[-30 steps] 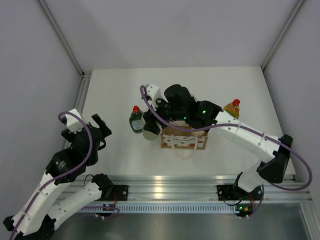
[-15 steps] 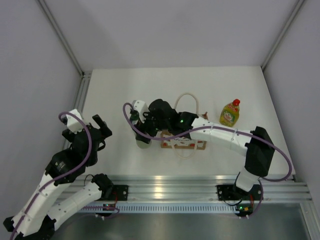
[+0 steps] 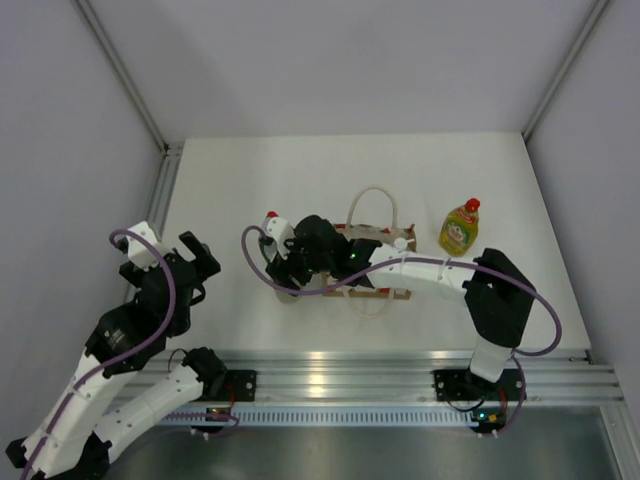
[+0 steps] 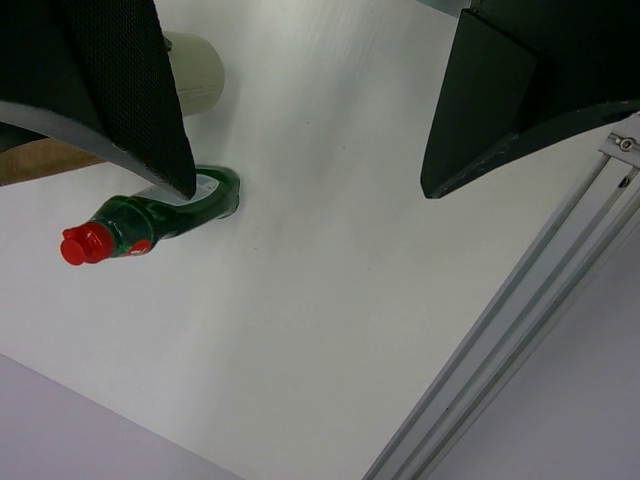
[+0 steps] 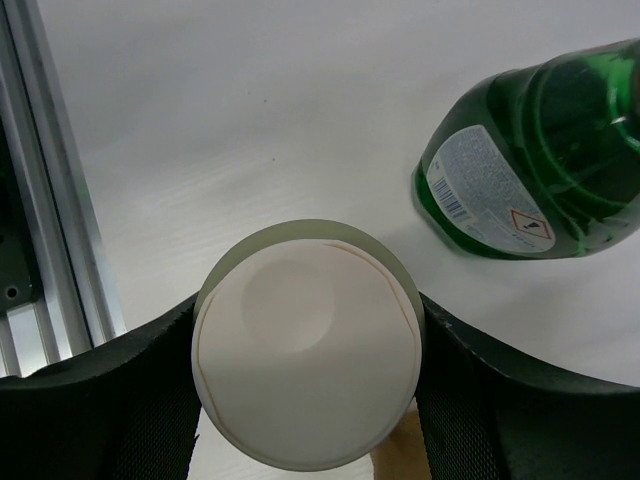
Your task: Take the personal care products out of the canvas bag
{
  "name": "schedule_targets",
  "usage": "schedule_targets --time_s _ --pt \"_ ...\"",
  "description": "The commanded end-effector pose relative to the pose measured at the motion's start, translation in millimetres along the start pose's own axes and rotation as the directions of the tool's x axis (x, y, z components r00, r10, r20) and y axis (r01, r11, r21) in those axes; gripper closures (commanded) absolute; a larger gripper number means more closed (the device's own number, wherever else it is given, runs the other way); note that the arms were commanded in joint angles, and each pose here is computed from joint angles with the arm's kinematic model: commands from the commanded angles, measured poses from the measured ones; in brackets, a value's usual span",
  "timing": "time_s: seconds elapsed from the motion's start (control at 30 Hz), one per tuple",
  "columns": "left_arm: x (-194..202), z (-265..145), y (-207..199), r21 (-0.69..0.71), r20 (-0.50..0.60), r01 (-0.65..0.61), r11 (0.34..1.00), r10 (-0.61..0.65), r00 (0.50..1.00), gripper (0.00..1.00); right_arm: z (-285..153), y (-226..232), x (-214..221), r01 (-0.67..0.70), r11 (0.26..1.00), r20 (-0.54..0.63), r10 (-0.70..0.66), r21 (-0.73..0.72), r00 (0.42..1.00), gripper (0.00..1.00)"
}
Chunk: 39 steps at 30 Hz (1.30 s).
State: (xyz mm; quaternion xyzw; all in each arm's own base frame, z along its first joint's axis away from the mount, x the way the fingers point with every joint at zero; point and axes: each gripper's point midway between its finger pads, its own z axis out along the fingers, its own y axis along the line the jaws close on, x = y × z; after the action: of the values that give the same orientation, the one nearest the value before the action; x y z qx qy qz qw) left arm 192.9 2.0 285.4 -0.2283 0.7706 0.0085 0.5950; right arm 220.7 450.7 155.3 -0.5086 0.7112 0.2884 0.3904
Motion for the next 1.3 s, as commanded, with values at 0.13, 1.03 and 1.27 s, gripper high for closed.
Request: schedule_targets --time_s 0.13,1.03,1.27 --pt "-4 1 4 -0.016 0.027 0.013 1.000 -0.012 1.000 0.02 18 23 -55 0.092 0.994 0.277 -0.072 -0.060 0.958 1.00" --pt "7 6 -12 0.018 -0.021 -0.029 0.999 0.030 0.999 0.02 -13 42 -68 0.092 0.992 0.293 -0.061 -0.091 0.954 0.10" --pt "14 8 -36 0.104 -0.074 -0.059 0.993 0.067 0.995 0.02 -55 10 -80 0.048 0.995 0.325 -0.074 0.089 0.943 0.01"
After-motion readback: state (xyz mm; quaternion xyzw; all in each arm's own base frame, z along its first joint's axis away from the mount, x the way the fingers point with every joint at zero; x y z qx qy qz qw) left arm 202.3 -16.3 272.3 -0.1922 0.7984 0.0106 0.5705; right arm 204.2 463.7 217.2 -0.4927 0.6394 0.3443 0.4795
